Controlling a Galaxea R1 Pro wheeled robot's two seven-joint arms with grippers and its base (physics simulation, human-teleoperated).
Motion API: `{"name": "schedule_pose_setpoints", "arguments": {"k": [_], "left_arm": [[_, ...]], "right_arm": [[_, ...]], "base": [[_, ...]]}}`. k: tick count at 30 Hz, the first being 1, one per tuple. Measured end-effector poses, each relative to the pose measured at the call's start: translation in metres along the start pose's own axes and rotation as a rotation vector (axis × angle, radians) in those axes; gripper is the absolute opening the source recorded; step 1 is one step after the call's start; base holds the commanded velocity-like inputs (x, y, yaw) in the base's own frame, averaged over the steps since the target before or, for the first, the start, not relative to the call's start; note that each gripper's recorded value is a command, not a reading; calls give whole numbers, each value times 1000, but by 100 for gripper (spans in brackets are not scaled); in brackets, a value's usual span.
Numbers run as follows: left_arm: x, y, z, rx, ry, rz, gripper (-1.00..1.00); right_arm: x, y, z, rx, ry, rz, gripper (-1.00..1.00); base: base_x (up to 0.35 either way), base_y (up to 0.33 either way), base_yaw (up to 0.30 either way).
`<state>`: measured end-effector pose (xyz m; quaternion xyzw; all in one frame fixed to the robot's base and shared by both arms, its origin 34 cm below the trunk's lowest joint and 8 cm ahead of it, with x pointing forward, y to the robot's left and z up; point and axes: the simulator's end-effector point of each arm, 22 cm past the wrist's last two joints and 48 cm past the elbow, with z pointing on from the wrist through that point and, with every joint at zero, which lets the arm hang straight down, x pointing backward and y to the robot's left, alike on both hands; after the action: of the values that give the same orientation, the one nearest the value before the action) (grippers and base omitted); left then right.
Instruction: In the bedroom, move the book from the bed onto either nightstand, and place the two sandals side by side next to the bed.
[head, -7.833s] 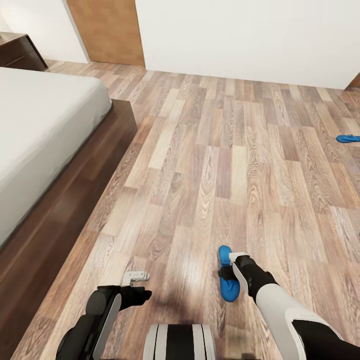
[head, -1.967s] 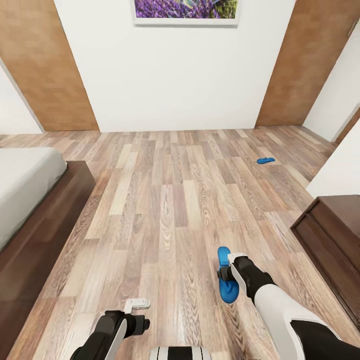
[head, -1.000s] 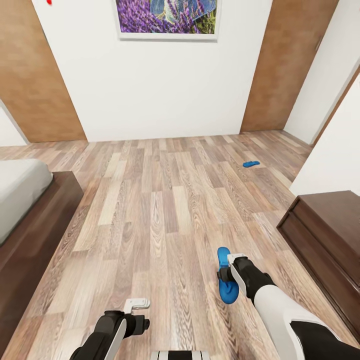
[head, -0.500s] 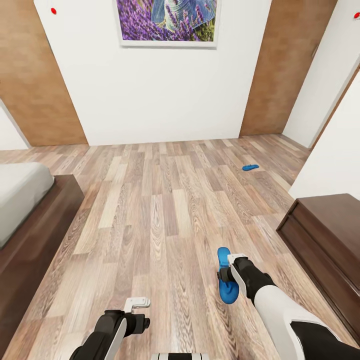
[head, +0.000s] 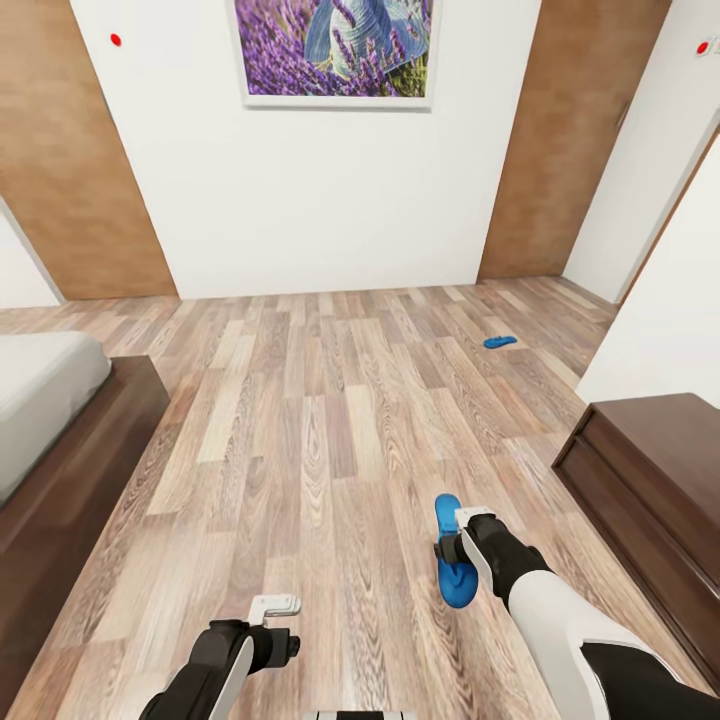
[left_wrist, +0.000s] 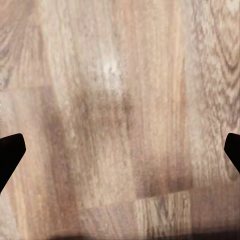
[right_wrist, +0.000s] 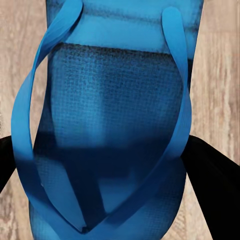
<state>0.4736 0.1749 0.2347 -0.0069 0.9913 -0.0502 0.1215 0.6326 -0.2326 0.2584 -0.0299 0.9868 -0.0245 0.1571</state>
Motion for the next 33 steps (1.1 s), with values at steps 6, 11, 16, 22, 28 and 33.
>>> {"name": "schedule_pose_setpoints", "arguments": {"k": [6, 11, 16, 22, 28, 33], "left_arm": [[-4, 0, -3, 0, -10, 2, 100], [-7, -1, -6, 0, -19, 3, 100], [-10, -1, -8, 0, -27, 3, 100], [-13, -1, -11, -1, -37, 4, 100], [-23, -2, -22, 0, -66, 6, 100], [-32, -4, -32, 1, -93, 8, 100]], "right_arm": [[-4, 0, -4, 0, -9, 0, -100], [-7, -1, -8, 1, -17, 1, -100], [-10, -1, -11, 2, -25, 1, -100], [-14, -2, -15, 2, -34, 2, -100], [-25, -3, -30, 5, -64, 2, -100], [-35, -4, -44, 6, -92, 3, -100]], "base": [[0, 0, 0], [0, 0, 0], [0, 0, 0], [0, 0, 0], [0, 0, 0], [0, 0, 0]]}}
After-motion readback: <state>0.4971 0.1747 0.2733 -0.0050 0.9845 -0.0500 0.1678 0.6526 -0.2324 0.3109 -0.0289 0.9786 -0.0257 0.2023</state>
